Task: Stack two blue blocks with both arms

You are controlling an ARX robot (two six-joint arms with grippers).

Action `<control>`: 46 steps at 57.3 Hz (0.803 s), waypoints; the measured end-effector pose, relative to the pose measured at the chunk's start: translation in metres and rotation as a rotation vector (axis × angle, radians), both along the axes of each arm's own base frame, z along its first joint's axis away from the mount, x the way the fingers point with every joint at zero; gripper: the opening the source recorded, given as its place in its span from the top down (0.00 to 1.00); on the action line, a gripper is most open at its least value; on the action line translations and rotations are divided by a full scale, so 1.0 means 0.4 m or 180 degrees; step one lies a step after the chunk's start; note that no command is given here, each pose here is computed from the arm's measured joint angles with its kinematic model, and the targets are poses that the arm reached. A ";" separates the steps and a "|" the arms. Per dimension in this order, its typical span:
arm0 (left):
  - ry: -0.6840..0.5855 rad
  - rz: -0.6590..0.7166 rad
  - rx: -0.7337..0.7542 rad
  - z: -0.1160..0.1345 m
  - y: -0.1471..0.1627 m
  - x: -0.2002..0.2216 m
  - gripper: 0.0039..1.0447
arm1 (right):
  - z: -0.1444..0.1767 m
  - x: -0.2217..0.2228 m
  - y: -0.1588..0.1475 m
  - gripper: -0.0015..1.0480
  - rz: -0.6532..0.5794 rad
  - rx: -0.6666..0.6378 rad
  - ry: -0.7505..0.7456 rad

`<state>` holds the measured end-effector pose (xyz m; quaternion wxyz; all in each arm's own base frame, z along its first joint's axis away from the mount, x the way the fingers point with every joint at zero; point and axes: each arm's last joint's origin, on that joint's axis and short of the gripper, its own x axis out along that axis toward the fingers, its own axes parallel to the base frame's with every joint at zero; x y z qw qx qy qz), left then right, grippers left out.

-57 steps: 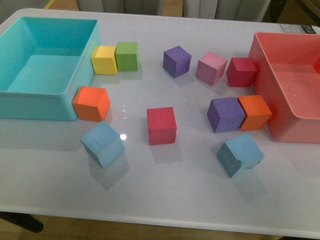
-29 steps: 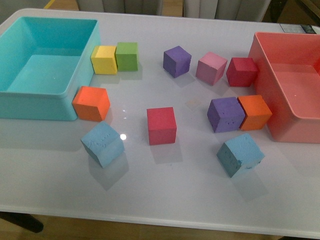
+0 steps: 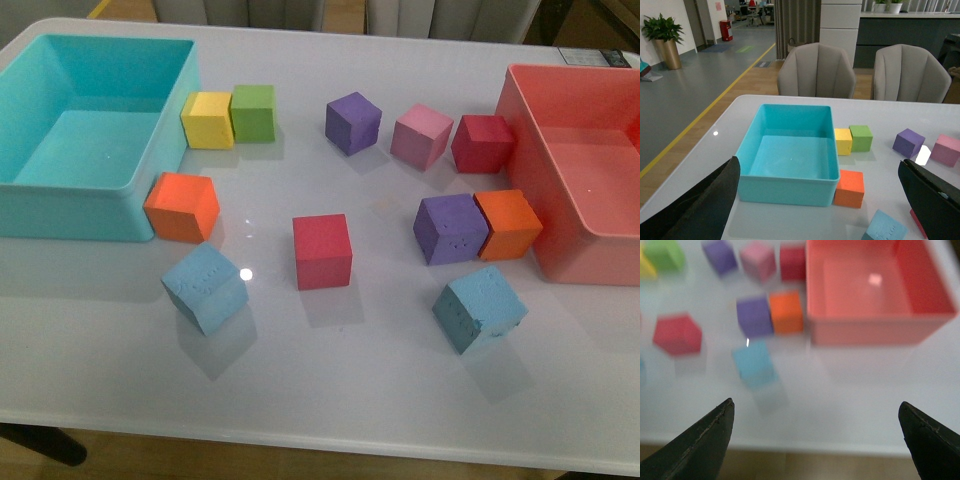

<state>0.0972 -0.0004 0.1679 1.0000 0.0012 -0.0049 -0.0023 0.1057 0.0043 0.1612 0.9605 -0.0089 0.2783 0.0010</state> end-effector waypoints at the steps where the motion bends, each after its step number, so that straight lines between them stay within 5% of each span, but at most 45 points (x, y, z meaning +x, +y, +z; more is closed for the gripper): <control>1: 0.0001 0.0000 -0.0001 0.000 0.000 0.000 0.08 | -0.008 0.006 0.003 0.09 0.0016 -0.0019 0.0125; 17: 0.0001 0.0001 0.0000 0.000 0.000 0.000 0.08 | -0.068 0.129 0.040 0.09 0.0341 -0.0262 0.0342; 46: 0.0001 0.0001 0.0000 0.000 0.000 0.000 0.08 | -0.307 0.431 0.141 0.09 0.0725 -0.0327 0.1102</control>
